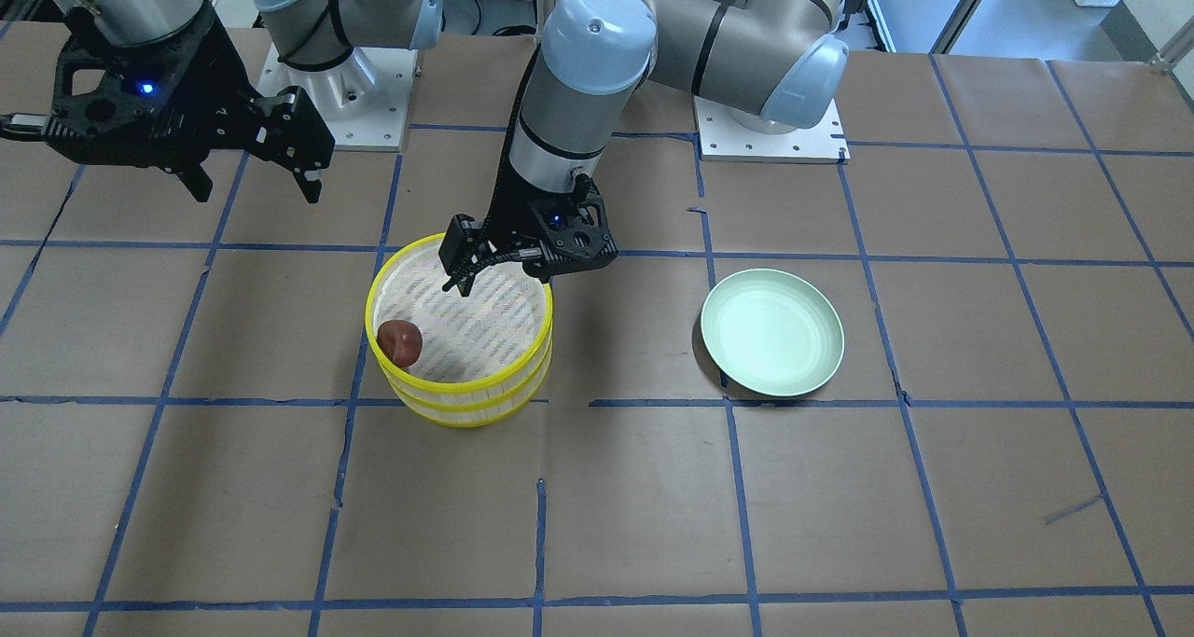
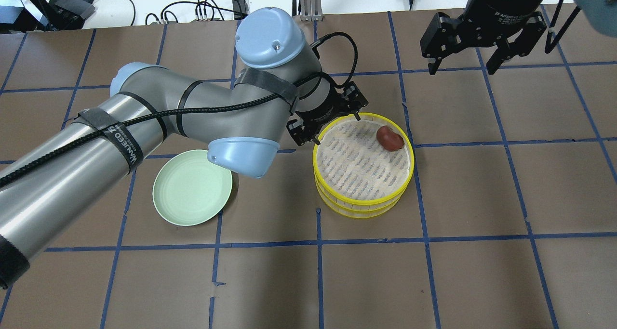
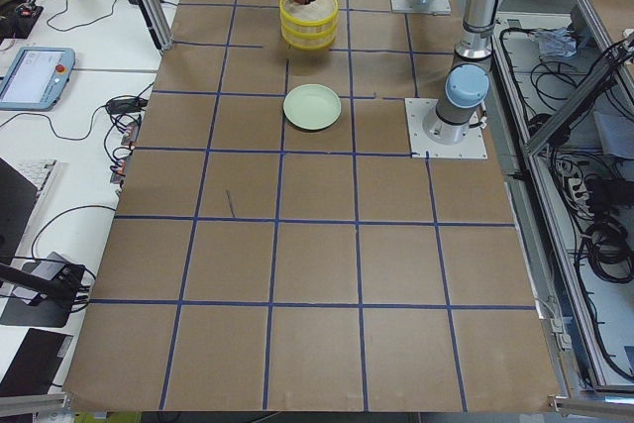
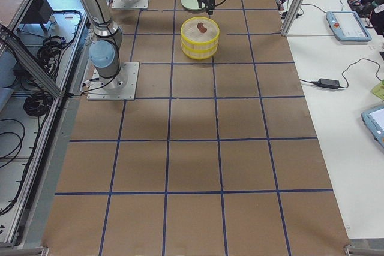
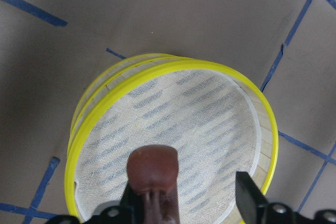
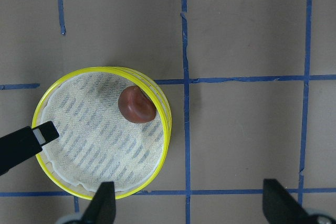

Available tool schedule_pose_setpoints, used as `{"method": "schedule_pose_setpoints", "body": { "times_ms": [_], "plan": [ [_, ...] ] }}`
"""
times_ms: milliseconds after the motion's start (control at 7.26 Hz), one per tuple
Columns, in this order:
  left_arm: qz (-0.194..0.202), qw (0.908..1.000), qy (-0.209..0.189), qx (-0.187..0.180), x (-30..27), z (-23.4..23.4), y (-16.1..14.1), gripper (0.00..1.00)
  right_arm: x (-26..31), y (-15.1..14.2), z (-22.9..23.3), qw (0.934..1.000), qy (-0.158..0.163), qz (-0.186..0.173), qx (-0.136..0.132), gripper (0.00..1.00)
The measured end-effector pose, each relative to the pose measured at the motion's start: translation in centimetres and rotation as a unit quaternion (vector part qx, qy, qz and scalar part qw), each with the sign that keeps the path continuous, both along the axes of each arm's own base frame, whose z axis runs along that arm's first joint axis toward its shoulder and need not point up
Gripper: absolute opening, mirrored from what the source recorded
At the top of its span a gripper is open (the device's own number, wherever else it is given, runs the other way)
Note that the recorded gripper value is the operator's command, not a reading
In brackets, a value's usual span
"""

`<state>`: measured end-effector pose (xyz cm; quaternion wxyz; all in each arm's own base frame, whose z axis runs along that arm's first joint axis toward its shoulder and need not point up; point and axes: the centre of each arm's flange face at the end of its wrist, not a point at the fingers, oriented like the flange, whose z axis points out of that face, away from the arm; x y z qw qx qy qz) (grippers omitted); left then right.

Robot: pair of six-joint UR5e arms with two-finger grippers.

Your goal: Place buns in different layers of steamer

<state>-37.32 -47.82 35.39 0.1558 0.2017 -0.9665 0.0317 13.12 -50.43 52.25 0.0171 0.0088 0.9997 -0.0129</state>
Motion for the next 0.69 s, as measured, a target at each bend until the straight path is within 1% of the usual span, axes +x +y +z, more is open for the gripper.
{"method": "schedule_pose_setpoints", "body": {
  "times_ms": [138, 276, 413, 551, 689],
  "plan": [
    [-0.004, 1.0000, -0.002, -0.003, 0.1, 0.1, 0.0, 1.00, 0.0, 0.0, 0.0, 1.0000, 0.000, 0.000, 0.000, 1.00],
    [-0.030, 0.9993, -0.012, -0.018, 1.0, 0.6, -0.3, 1.00, 0.0, 0.0, 0.0, 1.0000, -0.001, 0.000, 0.001, 1.00],
    [-0.086, 0.9946, -0.038, -0.043, 3.1, 1.2, -1.3, 1.00, 0.0, 0.1, 0.0, 1.0000, -0.001, 0.000, 0.001, 1.00],
    [-0.157, 0.9830, -0.068, -0.066, 6.4, 2.2, -2.6, 1.00, 0.0, 0.1, 0.0, 1.0000, 0.000, 0.000, 0.001, 1.00],
    [-0.222, 0.9669, -0.091, -0.086, 10.4, 4.0, -3.5, 1.00, 0.1, 0.1, 0.0, 1.0000, 0.000, 0.000, 0.003, 1.00]
  ]
}}
